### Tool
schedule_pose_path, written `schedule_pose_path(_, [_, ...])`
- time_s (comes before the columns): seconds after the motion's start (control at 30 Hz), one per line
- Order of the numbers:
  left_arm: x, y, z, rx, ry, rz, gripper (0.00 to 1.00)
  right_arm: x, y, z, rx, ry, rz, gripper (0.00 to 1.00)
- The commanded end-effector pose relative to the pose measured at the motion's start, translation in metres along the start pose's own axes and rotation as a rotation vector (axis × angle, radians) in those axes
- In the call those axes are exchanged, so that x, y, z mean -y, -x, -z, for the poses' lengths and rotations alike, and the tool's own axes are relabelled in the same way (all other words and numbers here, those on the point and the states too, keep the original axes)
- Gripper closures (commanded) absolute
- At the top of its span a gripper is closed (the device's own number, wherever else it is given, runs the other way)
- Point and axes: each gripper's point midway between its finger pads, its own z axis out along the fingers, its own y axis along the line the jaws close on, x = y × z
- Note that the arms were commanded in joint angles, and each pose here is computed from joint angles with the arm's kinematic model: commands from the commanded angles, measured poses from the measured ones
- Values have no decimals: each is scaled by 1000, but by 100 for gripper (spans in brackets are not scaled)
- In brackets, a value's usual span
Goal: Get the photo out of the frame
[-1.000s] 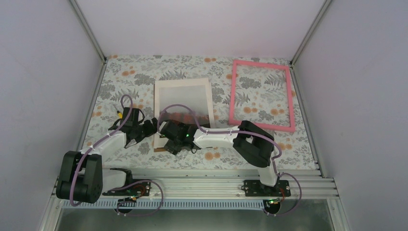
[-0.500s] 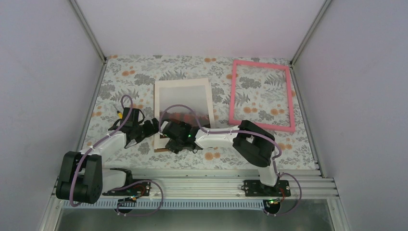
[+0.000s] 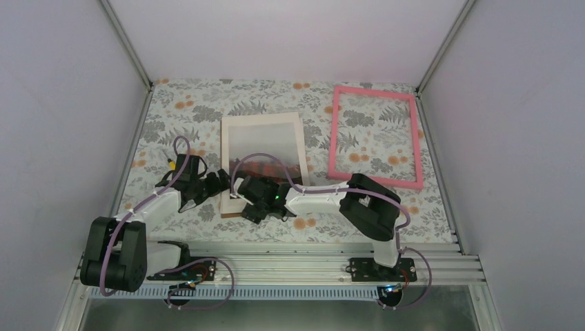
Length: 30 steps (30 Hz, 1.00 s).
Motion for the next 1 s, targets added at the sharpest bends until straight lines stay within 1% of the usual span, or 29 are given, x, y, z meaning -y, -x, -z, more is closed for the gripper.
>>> schedule_pose_path(0.0, [-3, -10, 0, -33, -8, 5, 0, 10, -4, 0, -7, -53, 29, 0])
schedule_pose_path(0.1, [-2, -9, 1, -29, -10, 2, 0, 19, -9, -3, -27, -99, 23, 0])
schedule_pose_path(0.43, [1, -10, 6, -30, -20, -1, 0, 49, -22, 2, -51, -157, -36, 0])
schedule_pose_path(0.73, [4, -15, 11, -37, -41, 2, 0, 76, -49, -3, -107, -203, -106, 0])
schedule_pose_path(0.97, [5, -29, 14, -71, -69, 24, 3, 82, -43, 6, -66, -196, -161, 0])
